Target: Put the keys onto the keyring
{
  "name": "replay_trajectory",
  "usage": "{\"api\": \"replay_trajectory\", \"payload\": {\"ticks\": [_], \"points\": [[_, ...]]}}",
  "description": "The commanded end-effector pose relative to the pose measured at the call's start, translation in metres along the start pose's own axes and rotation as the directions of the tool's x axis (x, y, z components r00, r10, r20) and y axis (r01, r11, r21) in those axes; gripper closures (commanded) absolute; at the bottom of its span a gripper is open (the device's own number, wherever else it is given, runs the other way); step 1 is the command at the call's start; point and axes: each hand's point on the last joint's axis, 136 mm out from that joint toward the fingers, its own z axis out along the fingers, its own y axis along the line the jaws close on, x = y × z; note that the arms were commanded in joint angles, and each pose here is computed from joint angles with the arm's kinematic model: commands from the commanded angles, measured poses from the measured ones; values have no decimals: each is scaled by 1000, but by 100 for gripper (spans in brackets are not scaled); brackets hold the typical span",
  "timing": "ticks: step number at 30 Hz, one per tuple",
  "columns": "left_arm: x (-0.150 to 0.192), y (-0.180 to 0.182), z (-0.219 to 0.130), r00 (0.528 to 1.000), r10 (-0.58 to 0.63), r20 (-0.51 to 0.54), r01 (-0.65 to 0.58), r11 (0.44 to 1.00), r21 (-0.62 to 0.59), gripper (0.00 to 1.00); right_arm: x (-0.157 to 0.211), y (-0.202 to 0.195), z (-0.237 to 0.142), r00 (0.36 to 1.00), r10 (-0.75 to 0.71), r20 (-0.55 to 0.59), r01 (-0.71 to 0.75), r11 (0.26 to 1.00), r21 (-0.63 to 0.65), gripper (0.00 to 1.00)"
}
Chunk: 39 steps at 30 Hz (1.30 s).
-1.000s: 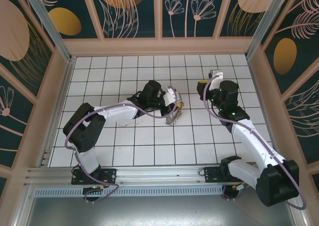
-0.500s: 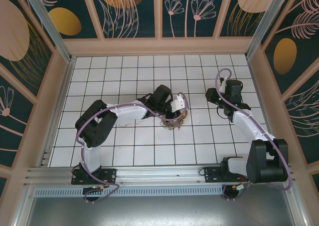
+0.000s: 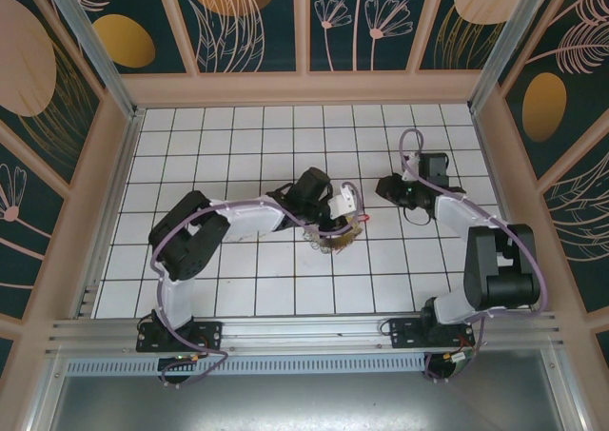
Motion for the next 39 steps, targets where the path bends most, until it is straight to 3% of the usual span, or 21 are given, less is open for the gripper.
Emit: {"api": "replay_trajectory", "payload": {"ticks": [1,5,9,13,19,24,27,39], "points": [[-49,8,-30,984,49,169,-31,994,-106,71,1,16,4,998,-44,-42,43,998,-44,80],[-48,16,-47,981,-15,194,45,987,-152,71,6,22,8,995,-71,-72,66,995,-70,79],[-36,30,-80,947,-124,297,197,953,-230,70,22,27,16,983,-125,-131,116,990,-77,78],[-16,47,-104,871,-293,395,412,872,-262,70,46,26,23,970,-148,-196,142,989,-44,77],[18,62,-117,759,-464,457,624,719,-306,68,78,13,21,969,-106,-223,114,993,25,75],[28,72,-117,704,-521,482,696,641,-324,69,93,2,21,971,-60,-232,74,996,49,75],[36,85,-126,682,-528,506,726,566,-389,69,96,5,22,971,-61,-232,72,997,42,74],[46,83,-123,648,-563,512,759,535,-372,70,113,7,40,954,-26,-298,38,999,34,77]]}}
